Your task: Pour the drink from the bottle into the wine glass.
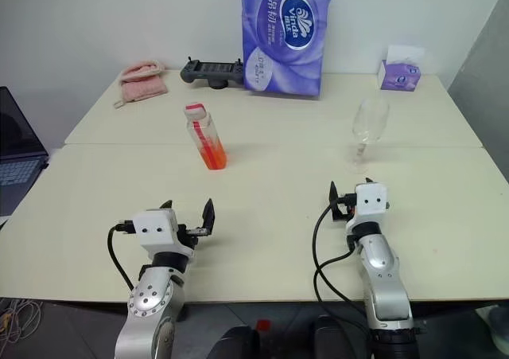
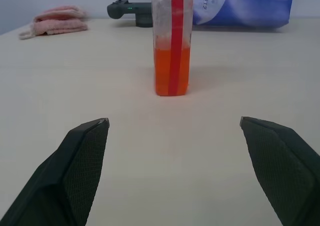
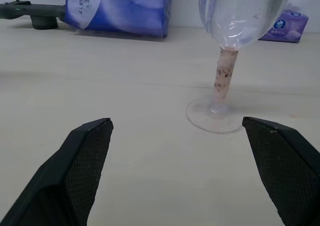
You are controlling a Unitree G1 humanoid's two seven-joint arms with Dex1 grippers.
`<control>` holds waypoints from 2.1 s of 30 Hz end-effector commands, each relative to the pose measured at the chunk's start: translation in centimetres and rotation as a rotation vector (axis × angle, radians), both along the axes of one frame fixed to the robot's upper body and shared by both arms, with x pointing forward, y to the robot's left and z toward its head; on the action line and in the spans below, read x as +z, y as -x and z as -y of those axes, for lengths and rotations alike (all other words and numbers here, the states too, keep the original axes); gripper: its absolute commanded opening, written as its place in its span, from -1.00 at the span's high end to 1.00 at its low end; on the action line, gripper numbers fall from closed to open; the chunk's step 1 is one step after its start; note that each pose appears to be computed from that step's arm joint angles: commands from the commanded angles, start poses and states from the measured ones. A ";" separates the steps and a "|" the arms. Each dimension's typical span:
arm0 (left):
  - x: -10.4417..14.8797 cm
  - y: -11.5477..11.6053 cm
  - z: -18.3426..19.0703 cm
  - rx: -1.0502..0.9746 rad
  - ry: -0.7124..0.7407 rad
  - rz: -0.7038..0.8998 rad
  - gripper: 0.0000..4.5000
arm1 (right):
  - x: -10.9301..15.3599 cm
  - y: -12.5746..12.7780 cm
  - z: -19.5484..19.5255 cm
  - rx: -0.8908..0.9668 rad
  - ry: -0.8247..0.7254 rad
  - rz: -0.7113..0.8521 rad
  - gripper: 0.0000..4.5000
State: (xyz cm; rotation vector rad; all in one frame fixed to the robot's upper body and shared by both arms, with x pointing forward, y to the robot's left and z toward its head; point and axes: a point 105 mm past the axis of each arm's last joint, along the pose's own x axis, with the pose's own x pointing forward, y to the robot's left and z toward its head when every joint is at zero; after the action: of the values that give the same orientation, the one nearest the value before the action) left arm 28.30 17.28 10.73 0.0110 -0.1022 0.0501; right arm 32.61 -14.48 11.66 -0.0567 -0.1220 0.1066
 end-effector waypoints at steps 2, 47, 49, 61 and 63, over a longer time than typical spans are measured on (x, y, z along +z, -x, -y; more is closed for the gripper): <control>1.1 -0.6 -0.1 0.006 0.016 0.040 -0.98 | 2.3 0.7 -4.6 0.316 -0.068 0.042 -1.00; 9.0 -16.0 0.2 -0.041 -0.012 0.173 -0.98 | 9.9 -3.2 -14.0 0.828 0.064 0.170 -1.00; 9.0 -16.3 0.1 -0.032 -0.001 0.176 -0.98 | 9.8 -3.1 -14.0 0.831 0.066 0.165 -1.00; 9.6 -16.6 0.3 -0.034 -0.005 0.212 -0.14 | 9.2 -2.9 -13.8 0.824 0.081 0.152 -1.00; 9.6 -16.5 0.0 -0.029 -0.010 0.217 0.10 | 9.3 -2.8 -13.7 0.825 0.081 0.153 -1.00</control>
State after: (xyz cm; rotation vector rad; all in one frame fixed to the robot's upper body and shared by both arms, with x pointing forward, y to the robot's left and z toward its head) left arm 44.85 17.31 18.06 0.0034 -0.2433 0.0269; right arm 36.10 -0.78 19.19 -0.0818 -0.2175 0.9216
